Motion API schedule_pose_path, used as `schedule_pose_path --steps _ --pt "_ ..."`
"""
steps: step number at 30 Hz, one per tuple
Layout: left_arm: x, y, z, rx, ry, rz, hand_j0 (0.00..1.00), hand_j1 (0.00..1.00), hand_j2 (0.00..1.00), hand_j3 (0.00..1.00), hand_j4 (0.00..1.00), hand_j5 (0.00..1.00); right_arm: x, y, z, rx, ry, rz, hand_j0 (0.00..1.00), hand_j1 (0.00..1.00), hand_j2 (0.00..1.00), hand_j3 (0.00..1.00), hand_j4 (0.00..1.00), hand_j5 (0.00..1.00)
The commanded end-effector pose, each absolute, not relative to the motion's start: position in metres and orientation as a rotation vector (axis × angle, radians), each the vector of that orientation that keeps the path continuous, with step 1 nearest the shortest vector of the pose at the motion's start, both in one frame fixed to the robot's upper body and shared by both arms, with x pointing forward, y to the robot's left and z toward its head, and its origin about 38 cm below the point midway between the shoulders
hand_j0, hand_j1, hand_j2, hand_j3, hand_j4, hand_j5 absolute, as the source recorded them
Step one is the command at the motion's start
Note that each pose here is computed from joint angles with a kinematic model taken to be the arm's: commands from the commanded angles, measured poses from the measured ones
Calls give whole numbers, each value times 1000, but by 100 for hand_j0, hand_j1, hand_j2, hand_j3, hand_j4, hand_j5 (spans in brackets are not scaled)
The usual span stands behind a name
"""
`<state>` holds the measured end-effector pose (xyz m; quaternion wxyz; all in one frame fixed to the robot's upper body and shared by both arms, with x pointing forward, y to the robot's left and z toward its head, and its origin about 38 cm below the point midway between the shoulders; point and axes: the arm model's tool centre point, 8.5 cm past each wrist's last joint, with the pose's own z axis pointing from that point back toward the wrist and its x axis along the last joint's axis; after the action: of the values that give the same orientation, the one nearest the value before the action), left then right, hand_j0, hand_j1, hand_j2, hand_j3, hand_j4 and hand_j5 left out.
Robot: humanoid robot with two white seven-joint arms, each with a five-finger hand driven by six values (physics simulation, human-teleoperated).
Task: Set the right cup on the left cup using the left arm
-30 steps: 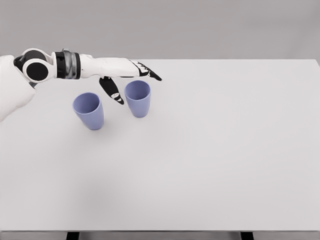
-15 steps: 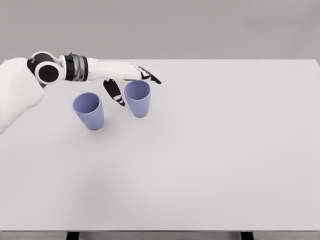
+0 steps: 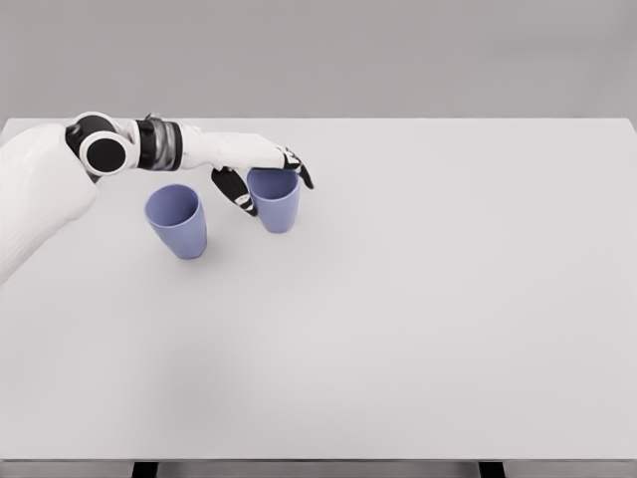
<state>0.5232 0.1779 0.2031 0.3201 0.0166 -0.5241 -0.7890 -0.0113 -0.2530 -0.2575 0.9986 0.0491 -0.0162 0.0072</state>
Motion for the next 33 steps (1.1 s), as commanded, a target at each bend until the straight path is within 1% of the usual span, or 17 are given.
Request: schedule_pose_path --steps 1,2,3,5,8,11,22,25,33 --pt "524 181 204 49 -1376 -2070 66 66 66 66 66 66 -11 -253 -258 98 -32 15 100 100 100 100 100 100" --pt "523 181 204 50 -1376 -2071 66 66 66 66 66 66 -11 -253 -258 98 -32 15 100 100 100 100 100 100" --pt "523 182 207 50 -1389 -2067 62 62 62 62 62 62 -11 -253 -258 98 -32 15 100 100 100 100 100 100" --pt "523 179 215 50 -1427 -2054 60 60 60 60 60 60 -11 -253 -258 98 -32 15 100 100 100 100 100 100" --pt "518 171 225 44 -1464 -2078 58 58 58 58 58 58 -11 -253 -258 98 -32 15 100 100 100 100 100 100" --pt "513 179 237 38 -1499 -2069 58 58 58 58 58 58 -11 -253 -258 98 -32 15 100 100 100 100 100 100" --pt "474 225 313 35 -1668 -2050 55 55 55 55 55 55 -11 -253 -258 98 -32 15 100 100 100 100 100 100" --pt "464 248 333 70 -1680 -2037 55 55 55 55 55 55 -11 -253 -258 98 -32 15 100 100 100 100 100 100" --pt "456 293 350 166 -1635 -1998 56 56 56 56 56 56 -11 -253 -258 98 -32 15 100 100 100 100 100 100"
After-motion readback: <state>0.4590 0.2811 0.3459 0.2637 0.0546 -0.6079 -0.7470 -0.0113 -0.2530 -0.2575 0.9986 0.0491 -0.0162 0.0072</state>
